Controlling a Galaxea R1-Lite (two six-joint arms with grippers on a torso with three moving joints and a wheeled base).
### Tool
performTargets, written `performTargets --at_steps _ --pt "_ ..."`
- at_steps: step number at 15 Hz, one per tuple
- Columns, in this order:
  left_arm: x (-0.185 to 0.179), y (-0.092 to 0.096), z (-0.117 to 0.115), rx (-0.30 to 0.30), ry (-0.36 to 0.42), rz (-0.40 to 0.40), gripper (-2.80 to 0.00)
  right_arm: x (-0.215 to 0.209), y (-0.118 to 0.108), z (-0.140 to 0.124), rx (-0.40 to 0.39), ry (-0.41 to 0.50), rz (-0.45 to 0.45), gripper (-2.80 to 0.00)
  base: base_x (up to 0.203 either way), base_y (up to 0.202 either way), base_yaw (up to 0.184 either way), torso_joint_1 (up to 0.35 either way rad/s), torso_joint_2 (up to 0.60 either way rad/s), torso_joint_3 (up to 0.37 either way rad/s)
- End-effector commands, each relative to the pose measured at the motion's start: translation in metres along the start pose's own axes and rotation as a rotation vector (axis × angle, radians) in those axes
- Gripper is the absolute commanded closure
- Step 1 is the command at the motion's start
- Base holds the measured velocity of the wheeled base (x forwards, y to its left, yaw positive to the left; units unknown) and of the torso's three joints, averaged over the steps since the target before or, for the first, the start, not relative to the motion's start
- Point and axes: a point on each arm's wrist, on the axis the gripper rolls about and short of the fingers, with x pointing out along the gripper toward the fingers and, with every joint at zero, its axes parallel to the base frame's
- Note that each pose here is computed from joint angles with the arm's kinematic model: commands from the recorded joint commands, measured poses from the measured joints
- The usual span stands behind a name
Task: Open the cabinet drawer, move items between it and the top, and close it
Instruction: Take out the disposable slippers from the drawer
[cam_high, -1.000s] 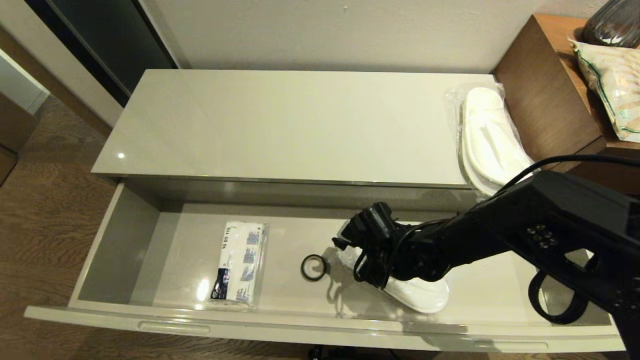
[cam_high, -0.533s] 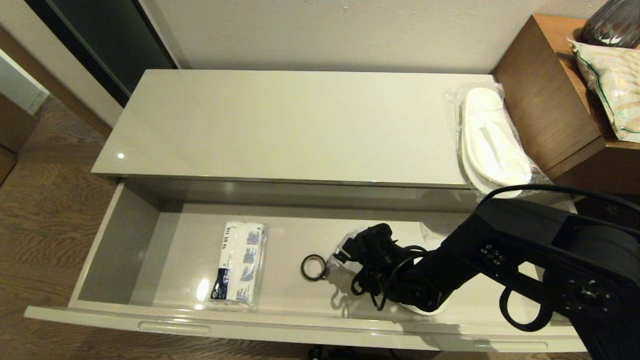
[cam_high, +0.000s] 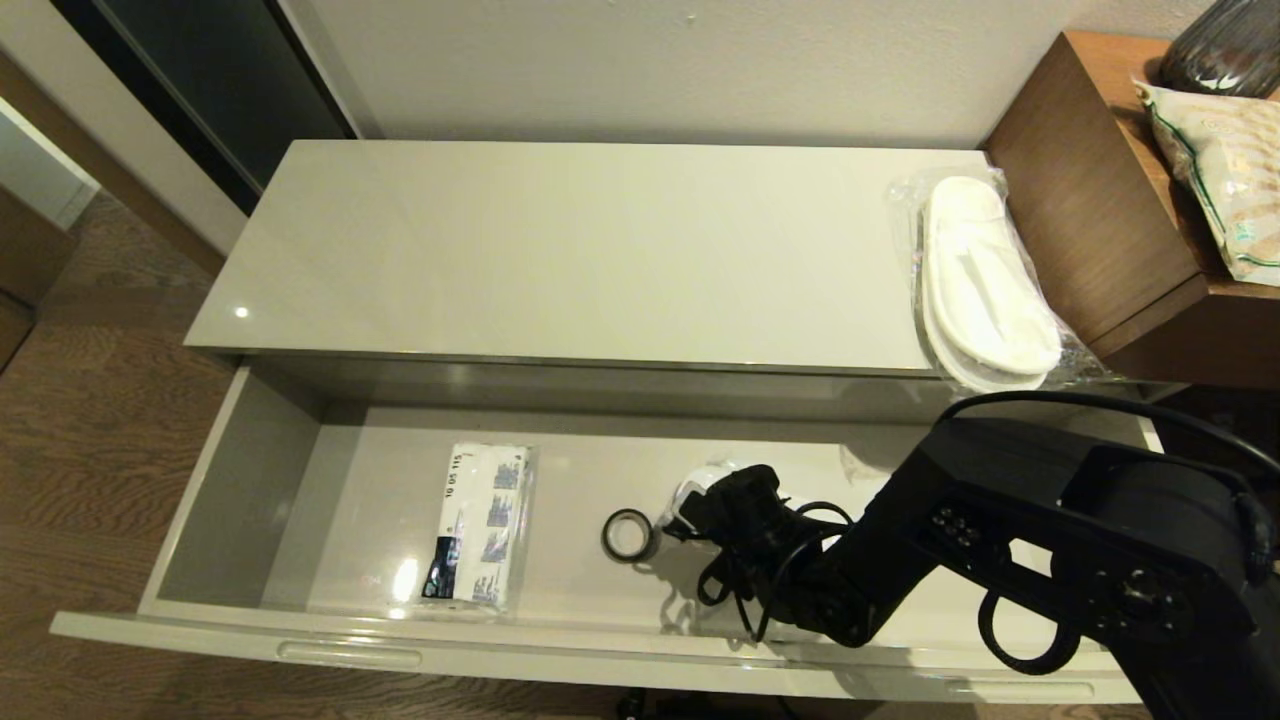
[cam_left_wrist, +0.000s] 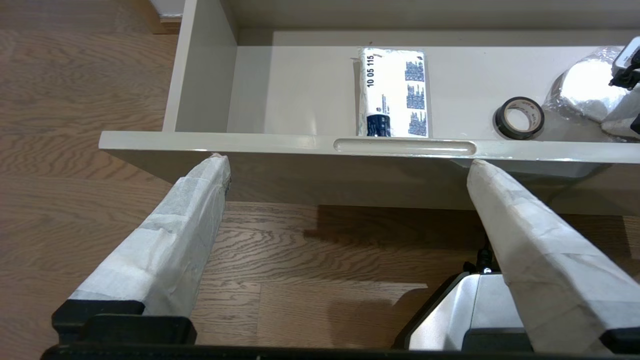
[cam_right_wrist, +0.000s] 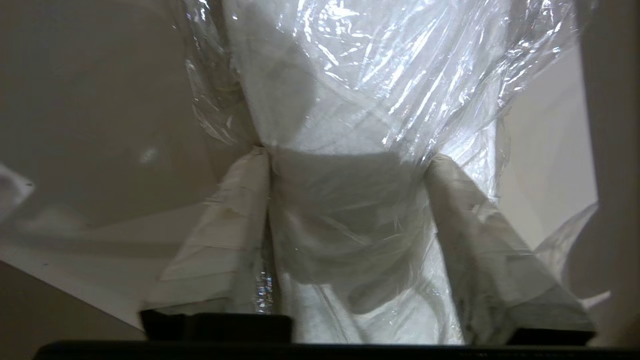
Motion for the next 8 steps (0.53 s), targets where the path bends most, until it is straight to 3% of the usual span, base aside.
performTargets --at_steps 1,5,8 --pt "0.0 0.0 0.0 -0.001 0.002 0.0 -2.8 -0.003 -0.004 0.004 0.008 -0.012 -0.013 0.0 0.0 0.0 0.0 0.0 0.0 0.0" --pt "0.0 0.0 0.0 0.0 0.002 0.0 -2.8 -0.032 -0.048 0.038 0.055 -0.084 -0.055 0.0 0.0 0.0 0.0 0.0 0.0 0.0" --pt "0.0 0.0 0.0 0.0 0.002 0.0 -2.8 -0.071 -0.089 0.057 0.065 -0.08 -0.041 0.0 0.0 0.0 0.0 0.0 0.0 0.0"
